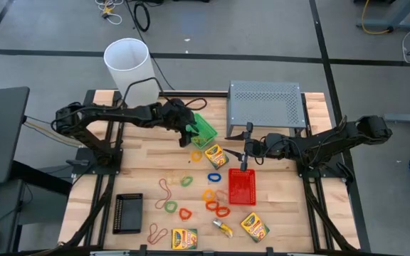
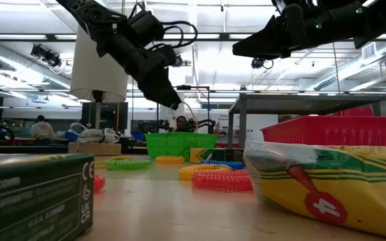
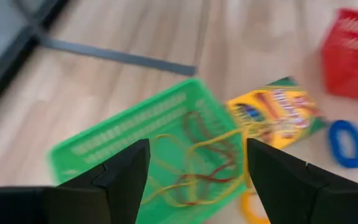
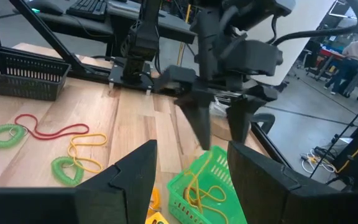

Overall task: Pick & Place Office Desk Supplies
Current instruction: Put the yellow rubber band into the green bin

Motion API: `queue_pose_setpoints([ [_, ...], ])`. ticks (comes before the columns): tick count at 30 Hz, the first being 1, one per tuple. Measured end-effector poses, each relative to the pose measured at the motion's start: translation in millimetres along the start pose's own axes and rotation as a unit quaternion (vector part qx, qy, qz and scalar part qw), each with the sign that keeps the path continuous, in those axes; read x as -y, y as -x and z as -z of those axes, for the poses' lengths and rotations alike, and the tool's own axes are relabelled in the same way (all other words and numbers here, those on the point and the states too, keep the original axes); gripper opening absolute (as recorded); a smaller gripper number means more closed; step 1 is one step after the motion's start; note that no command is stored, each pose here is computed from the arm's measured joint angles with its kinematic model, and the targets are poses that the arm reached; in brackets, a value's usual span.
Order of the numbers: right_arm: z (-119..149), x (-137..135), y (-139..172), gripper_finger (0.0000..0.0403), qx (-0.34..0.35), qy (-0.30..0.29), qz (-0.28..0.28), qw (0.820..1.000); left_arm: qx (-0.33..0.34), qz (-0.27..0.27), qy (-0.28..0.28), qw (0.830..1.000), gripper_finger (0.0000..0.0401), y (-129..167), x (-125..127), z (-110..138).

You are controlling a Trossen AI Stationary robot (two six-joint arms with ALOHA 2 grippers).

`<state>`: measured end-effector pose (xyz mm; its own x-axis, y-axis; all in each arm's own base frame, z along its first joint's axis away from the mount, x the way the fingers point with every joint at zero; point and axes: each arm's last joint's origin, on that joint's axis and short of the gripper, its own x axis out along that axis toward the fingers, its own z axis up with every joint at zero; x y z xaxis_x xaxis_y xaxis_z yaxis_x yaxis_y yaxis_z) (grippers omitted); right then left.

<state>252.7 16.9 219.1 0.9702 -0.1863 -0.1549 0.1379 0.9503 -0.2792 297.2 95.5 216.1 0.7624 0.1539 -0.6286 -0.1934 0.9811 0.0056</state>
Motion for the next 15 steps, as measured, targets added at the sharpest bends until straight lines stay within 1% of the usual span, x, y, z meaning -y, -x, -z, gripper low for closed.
queue_pose_setpoints([
  [3,0.0,0.0,0.0,0.0205,0.000,0.000,0.000,1.000,0.002,0.033,0.025,0.999,0.0267,0.1,1.6,0.0],
  [11,0.0,0.0,0.0,0.0205,0.000,0.000,0.000,1.000,0.000,0.042,0.088,0.995,0.0268,0.2,1.8,-0.2],
  [13,0.0,0.0,0.0,0.0205,0.000,0.000,0.000,1.000,0.000,0.042,0.080,0.996,0.0268,0.1,2.1,-0.2],
  [15,0.0,0.0,0.0,0.0205,0.000,0.000,0.000,1.000,0.002,0.056,0.064,0.996,0.0268,0.5,5.1,-0.7],
])
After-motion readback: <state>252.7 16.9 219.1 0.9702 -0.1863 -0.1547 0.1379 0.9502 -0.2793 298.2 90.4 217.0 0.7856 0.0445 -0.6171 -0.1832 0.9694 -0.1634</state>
